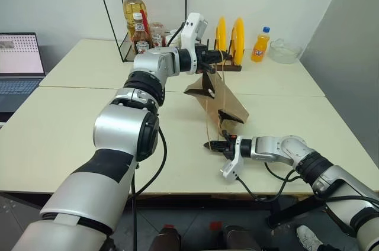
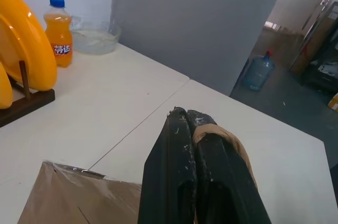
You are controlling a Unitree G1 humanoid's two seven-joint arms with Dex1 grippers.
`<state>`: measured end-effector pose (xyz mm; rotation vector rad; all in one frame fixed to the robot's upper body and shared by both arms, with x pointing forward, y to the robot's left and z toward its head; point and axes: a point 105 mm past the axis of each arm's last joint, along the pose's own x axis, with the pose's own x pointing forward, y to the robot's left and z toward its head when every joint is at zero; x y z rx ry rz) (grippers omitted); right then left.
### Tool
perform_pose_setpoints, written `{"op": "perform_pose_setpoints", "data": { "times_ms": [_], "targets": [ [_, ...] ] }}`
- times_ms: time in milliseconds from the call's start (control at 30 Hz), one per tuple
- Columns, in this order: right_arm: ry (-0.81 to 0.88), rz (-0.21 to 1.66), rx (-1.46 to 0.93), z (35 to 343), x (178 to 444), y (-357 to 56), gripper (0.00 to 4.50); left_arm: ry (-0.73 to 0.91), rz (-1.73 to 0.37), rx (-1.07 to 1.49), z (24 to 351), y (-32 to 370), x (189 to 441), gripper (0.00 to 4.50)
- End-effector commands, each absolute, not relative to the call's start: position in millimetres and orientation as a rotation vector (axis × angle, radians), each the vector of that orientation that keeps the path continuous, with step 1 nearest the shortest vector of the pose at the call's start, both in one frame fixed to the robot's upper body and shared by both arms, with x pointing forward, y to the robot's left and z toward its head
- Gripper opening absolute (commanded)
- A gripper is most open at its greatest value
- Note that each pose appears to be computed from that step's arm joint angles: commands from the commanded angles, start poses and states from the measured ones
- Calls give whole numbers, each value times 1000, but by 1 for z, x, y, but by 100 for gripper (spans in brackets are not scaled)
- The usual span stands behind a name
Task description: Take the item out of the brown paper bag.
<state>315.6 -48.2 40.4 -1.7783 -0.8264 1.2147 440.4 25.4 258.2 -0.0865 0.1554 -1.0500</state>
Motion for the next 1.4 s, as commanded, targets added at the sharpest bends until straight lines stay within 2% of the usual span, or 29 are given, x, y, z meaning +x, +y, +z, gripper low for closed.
{"op": "perform_pose_setpoints", "data": {
  "times_ms": [33, 267, 400, 500, 667, 833, 1033, 1267, 1400],
  "targets": [
    [-334, 1823, -1916, -98, 234, -136, 7, -168, -1063, -19, 353, 26, 430, 0],
    [-367, 1757, -1857, -80, 242, -130, 7, -116, -1086, 82, 329, 27, 431, 0],
    [-425, 1657, -1781, -48, 256, -121, 7, -77, -1090, 145, 311, 34, 433, 0],
    [-506, 1573, -1723, -13, 265, -110, 7, -46, -1097, 220, 294, 40, 433, 0],
    [-569, 1534, -1681, 22, 263, -95, 7, 21, -1148, 282, 267, 50, 426, 0],
    [-557, 1563, -1674, 29, 255, -87, 7, 88, -1257, 387, 240, 53, 409, 0],
    [-564, 1565, -1678, 40, 259, -75, 7, 127, -1419, 509, 221, 40, 383, 0],
    [-587, 1574, -1684, 44, 263, -60, 7, 92, -1580, 623, 214, 12, 361, 0],
    [-582, 1582, -1687, 42, 262, -59, 7, 81, -1594, 665, 214, 9, 361, 0]
  ]
}}
